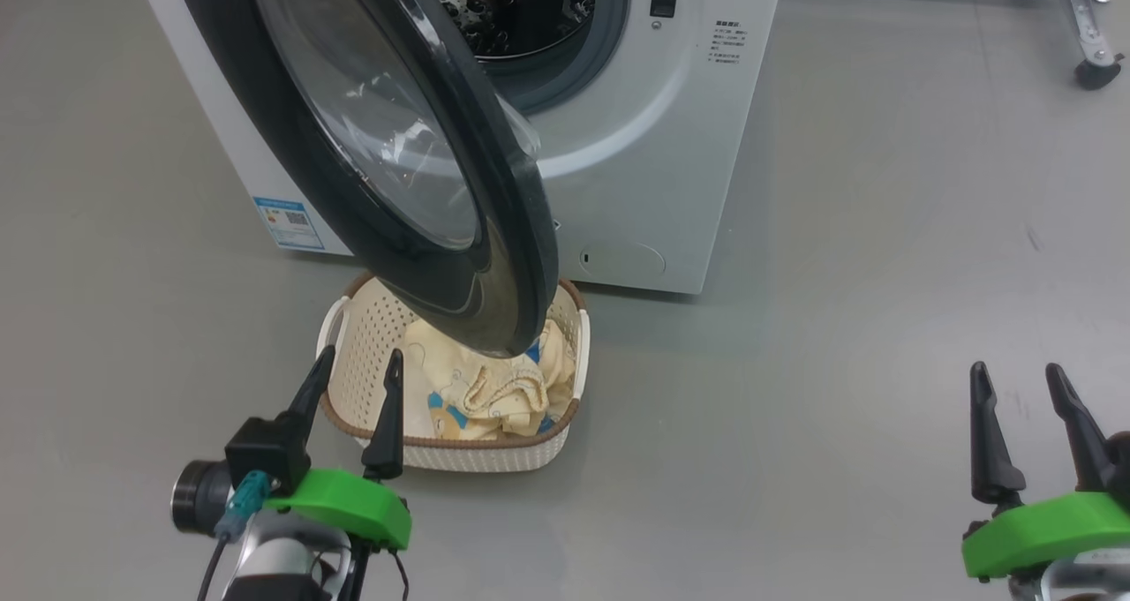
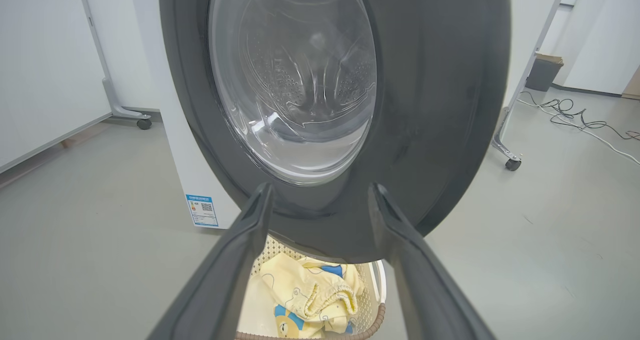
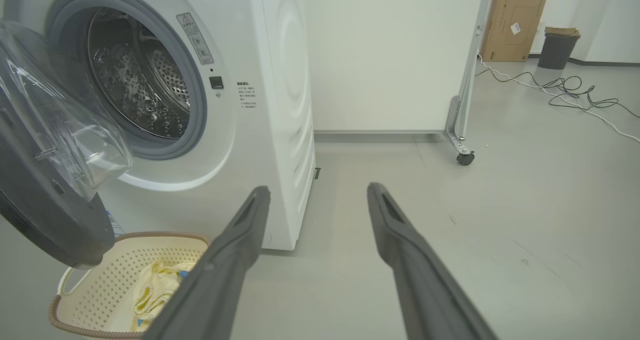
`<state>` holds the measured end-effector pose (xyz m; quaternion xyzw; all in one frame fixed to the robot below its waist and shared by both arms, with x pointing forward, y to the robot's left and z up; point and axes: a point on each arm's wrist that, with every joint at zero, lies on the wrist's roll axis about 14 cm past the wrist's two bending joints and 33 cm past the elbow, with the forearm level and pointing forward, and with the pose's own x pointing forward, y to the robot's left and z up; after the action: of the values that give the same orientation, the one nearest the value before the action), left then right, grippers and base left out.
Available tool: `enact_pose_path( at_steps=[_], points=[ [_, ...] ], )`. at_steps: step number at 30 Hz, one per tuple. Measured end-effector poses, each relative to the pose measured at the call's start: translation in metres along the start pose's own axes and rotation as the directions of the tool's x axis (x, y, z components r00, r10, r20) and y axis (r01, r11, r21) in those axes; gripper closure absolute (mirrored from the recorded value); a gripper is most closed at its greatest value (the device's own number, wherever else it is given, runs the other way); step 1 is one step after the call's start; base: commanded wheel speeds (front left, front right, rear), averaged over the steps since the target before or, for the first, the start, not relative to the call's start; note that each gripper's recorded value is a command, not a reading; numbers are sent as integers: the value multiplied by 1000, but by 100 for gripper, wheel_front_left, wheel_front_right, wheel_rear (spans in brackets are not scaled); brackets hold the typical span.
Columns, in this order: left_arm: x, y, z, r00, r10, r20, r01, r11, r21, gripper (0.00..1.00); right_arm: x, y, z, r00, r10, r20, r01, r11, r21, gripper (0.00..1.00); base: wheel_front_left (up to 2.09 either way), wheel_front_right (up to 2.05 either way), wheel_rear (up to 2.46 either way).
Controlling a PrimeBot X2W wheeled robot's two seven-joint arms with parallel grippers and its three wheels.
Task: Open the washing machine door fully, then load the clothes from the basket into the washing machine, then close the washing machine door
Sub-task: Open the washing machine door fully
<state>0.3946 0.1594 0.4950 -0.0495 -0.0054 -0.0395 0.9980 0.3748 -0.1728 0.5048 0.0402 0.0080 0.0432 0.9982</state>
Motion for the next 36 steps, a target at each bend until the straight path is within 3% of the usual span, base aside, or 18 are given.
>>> enact_pose_path(
  at_steps=[15,16,18,19,27,29,30,32,36],
  points=[
    [2,-3,0,1000,-9,-1,9,1000,-1,2,-8,-1,-5,1000,-7,-17,7,1000,15,0,0,0,0],
    [2,-3,0,1000,-9,-1,9,1000,-2,14,-9,-2,-7,1000,-9,-21,9,1000,15,0,0,0,0],
    [2,-3,0,1000,-11,-1,11,1000,-3,83,-10,-3,-7,1000,-12,-23,13,1000,27,0,0,0,0],
    [3,-3,1,1000,-9,2,9,1000,-5,100,-10,-3,-7,1000,-14,-21,15,999,36,0,0,0,0],
    [25,3,64,984,7,178,-6,1000,-6,100,-11,-3,-8,1000,-15,-23,16,999,37,0,0,0,0],
    [34,-5,114,951,-17,309,19,1000,-4,100,-11,-4,-7,1000,-15,-22,16,999,37,0,0,0,0],
    [34,-5,114,951,-17,309,19,1000,-4,100,-11,-4,-7,1000,-15,-22,16,999,37,0,0,0,0],
    [37,-22,155,912,-68,404,74,997,1,100,-11,-4,-8,1000,-16,-25,17,999,37,0,0,0,0],
    [35,-70,183,874,-196,445,219,976,-1,100,-11,-4,-13,999,-18,-39,19,999,40,0,0,0,0]
  ],
)
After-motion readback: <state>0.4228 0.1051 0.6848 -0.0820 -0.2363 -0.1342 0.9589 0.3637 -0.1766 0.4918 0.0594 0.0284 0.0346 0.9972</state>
